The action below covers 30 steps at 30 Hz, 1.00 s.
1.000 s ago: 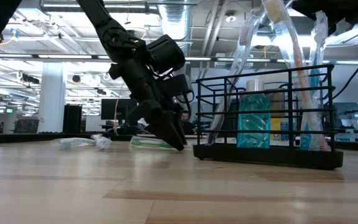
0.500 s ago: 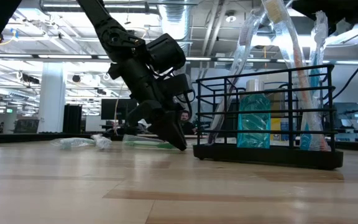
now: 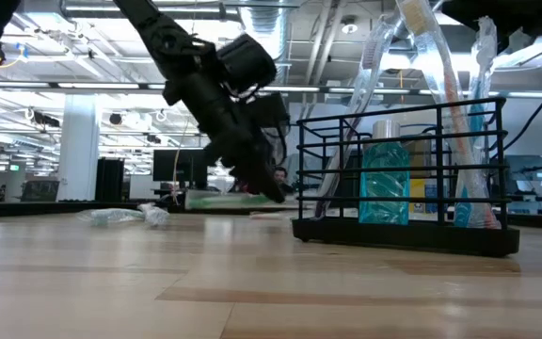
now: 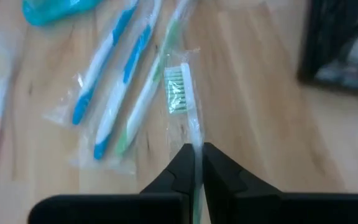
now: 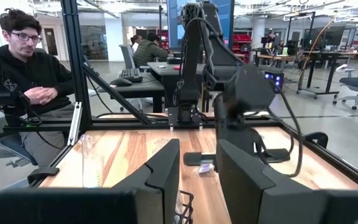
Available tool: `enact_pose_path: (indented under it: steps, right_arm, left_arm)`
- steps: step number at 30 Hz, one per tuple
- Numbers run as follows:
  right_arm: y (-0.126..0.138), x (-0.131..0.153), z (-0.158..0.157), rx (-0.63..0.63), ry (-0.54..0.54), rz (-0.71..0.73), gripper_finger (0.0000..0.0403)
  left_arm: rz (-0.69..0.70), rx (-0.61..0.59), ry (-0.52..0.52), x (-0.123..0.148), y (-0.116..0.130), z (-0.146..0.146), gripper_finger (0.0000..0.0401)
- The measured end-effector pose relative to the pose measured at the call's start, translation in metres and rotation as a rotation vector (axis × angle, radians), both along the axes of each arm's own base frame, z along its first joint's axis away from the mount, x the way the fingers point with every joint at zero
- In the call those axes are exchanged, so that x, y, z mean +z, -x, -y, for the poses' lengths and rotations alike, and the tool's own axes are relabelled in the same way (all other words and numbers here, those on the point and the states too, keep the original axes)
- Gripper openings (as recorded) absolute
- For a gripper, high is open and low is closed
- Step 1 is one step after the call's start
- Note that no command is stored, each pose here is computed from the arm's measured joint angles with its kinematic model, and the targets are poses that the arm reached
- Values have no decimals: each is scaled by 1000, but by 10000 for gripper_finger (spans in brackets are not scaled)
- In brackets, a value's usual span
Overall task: Pick & Place toothbrushing station
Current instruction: Put the middle green toothbrush into the mesh organizer
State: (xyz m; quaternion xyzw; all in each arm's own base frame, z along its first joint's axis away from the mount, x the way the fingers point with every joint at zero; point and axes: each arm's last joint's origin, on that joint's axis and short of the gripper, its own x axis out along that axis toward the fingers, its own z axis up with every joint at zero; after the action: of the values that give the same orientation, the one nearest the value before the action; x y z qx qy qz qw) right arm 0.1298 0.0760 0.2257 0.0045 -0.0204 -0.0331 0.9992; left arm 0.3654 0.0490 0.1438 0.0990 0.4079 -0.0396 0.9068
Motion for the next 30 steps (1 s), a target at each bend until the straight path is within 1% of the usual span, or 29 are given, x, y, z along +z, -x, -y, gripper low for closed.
enact_pose_path:
  steps: [4, 9, 16, 18, 19, 20, 22, 26, 28, 30]
  right_arm:
    - [0, 0, 0, 0, 0, -1, 98]
    - [0, 0, 0, -2, 1, -1, 98]
    - [-2, -1, 0, -6, 1, -2, 98]
    - [-2, -1, 0, -7, 2, -4, 98]
    - [-2, -1, 0, -7, 2, -2, 98]
    - [-2, -1, 0, -9, 2, -3, 98]
    - [-3, -1, 0, -12, 0, 0, 98]
    - [-5, -2, 0, -14, 3, -3, 98]
    - [-5, -2, 0, -14, 1, -1, 98]
    - [-6, -2, 0, -16, 3, -3, 98]
  left_arm:
    - [39, 10, 8, 12, 9, 1, 7]
    - [119, 3, 38, 29, 24, 4, 7]
    - [339, -37, 86, 56, 43, 10, 7]
    - [381, -49, 115, 60, 49, 12, 7]
    - [427, -56, 126, 65, 50, 12, 7]
    - [439, -63, 137, 65, 55, 14, 7]
    - [497, -76, 157, 69, 58, 15, 7]
    - [556, -85, 197, 70, 67, 17, 7]
    - [600, -91, 204, 71, 67, 18, 7]
    - [610, -98, 225, 71, 69, 19, 7]
